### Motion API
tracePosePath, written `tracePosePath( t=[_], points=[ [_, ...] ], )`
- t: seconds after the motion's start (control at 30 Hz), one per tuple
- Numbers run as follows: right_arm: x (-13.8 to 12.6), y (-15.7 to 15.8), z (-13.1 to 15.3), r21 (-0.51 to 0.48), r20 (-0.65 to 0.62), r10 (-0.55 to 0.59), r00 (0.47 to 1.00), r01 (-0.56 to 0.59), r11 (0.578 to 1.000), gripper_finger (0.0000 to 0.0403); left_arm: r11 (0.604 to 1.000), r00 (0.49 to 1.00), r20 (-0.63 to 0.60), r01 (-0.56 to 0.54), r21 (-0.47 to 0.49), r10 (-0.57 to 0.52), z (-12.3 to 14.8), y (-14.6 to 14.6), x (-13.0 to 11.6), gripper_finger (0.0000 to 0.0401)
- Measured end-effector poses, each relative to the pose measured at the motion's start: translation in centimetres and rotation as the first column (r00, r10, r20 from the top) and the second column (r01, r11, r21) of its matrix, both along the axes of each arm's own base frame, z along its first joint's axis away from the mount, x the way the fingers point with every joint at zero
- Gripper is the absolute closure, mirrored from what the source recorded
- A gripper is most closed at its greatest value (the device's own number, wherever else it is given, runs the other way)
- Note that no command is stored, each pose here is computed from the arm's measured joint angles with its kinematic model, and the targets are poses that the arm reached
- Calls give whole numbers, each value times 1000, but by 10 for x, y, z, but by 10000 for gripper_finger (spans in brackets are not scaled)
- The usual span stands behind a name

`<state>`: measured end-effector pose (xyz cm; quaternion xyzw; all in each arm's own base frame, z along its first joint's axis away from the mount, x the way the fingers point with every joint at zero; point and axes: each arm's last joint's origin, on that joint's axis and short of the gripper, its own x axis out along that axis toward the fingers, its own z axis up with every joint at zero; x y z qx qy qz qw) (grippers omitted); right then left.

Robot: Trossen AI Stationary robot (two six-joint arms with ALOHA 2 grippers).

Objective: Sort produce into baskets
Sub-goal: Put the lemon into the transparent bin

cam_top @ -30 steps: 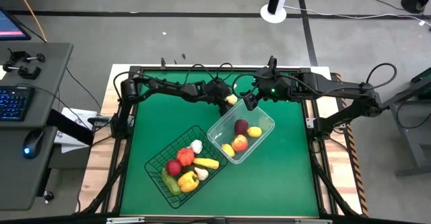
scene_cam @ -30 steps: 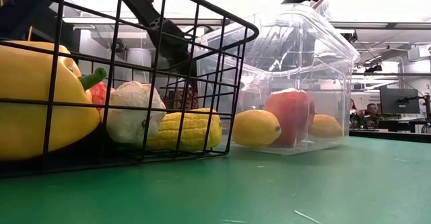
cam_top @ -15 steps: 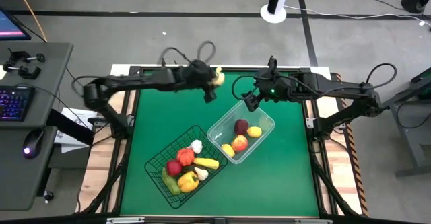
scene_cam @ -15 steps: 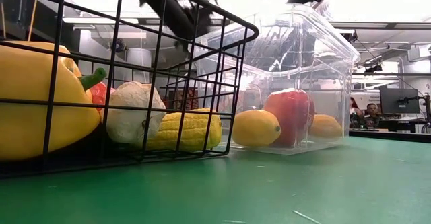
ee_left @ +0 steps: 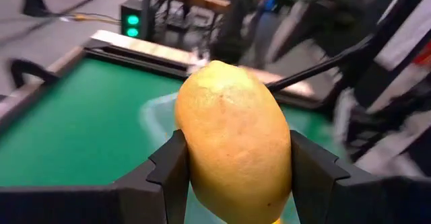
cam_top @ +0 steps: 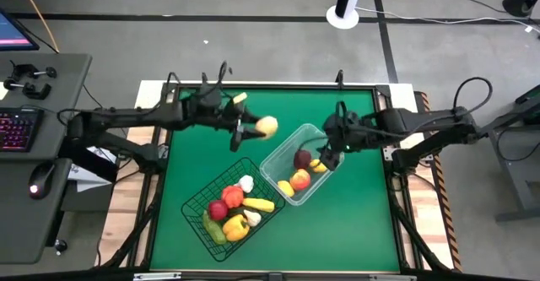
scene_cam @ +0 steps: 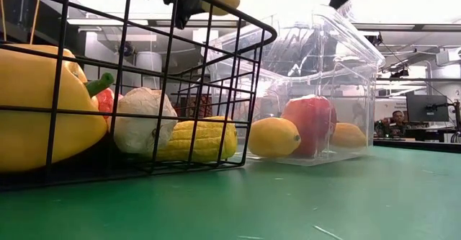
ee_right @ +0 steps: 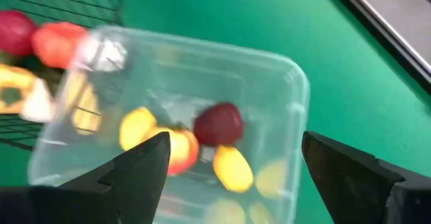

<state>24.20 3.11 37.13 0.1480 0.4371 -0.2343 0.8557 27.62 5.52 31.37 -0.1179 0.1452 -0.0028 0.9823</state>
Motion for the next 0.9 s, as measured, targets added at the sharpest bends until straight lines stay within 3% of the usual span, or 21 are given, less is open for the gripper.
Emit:
tracePosePath(
  t=[0.13,0.33,0.53,0.7,0.77,0.9],
  points=[
    [-14,12,-3,-28,-47,-95,994,93,995,75,998,999,49,1,-62,2,-11,-24,7,233],
    [-23,20,-1,-52,-6,-197,980,197,979,75,995,999,44,-12,101,7,-11,-46,35,233],
    [-26,19,3,-83,74,-267,961,273,958,75,989,997,34,69,133,-74,-7,-51,74,233],
    [-32,15,14,-56,198,-296,934,313,948,75,981,991,-18,137,134,-136,-14,-56,92,233],
    [-34,14,18,-45,230,-302,925,320,946,75,982,989,-46,147,117,-142,-17,-57,93,215],
    [-39,13,22,-30,256,-305,917,323,946,75,988,989,-75,135,71,-130,-20,-57,93,139]
  ],
)
